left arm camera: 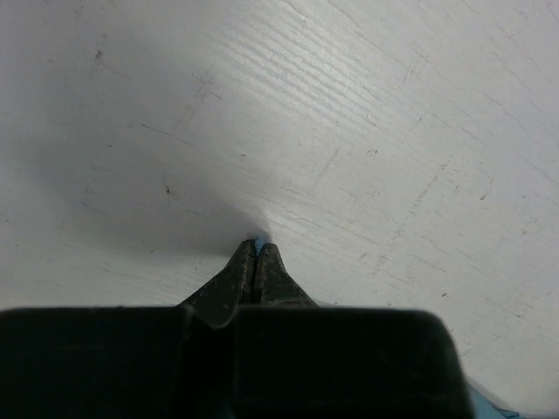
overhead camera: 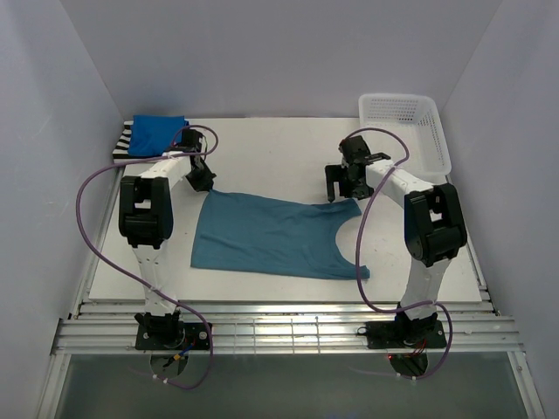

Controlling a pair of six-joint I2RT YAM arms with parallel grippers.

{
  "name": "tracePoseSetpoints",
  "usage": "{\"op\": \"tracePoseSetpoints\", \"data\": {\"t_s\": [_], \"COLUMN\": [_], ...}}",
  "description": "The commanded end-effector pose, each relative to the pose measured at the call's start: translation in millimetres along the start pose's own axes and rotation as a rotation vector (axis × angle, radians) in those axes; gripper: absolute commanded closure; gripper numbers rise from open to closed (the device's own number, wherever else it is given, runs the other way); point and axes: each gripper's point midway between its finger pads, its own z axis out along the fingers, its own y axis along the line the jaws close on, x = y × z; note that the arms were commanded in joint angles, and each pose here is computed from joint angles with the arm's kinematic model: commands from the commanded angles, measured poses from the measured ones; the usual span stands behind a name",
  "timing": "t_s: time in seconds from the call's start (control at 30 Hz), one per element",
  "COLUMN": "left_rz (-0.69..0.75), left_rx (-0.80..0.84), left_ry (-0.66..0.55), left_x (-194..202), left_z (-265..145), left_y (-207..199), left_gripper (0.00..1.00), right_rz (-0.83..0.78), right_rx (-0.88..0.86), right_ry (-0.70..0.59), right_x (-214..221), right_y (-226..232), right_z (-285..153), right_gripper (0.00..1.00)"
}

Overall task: Fold and stack the tank tops
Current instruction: Fold the tank top

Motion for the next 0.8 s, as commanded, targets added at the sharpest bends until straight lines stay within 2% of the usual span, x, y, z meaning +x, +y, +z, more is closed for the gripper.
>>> {"op": "tracePoseSetpoints", "data": {"t_s": [0.0, 0.2, 0.33, 0.67, 0.77], "left_rz": [0.016, 0.021, 0.022, 0.03, 0.03], "left_rx": [0.046, 0.059, 0.067, 0.089, 0.089], "left_ry": [-0.054, -0.062, -0.06, -0.062, -0.062], "left_x": [-10, -11, -11, -11, -10], "left_z": [-21, -24, -25, -28, -29], "left_y": [-7, -8, -9, -13, -12], "left_gripper": [1.0, 1.0, 1.0, 1.0, 1.0], "right_rz": [0.012, 0.04, 0.04, 0.044, 0.035], "right_rx": [0.037, 0.069, 0.094, 0.164, 0.174], "right_ry": [-0.048, -0.042, -0.047, -0.049, -0.045], "right_x": [-18, -18, -19, -18, -17], "right_y": [-5, -10, -14, -26, -29], "right_z": [10, 20, 24, 26, 28], "right_gripper": [0.06, 0.24, 0.39, 0.41, 0.48]}}
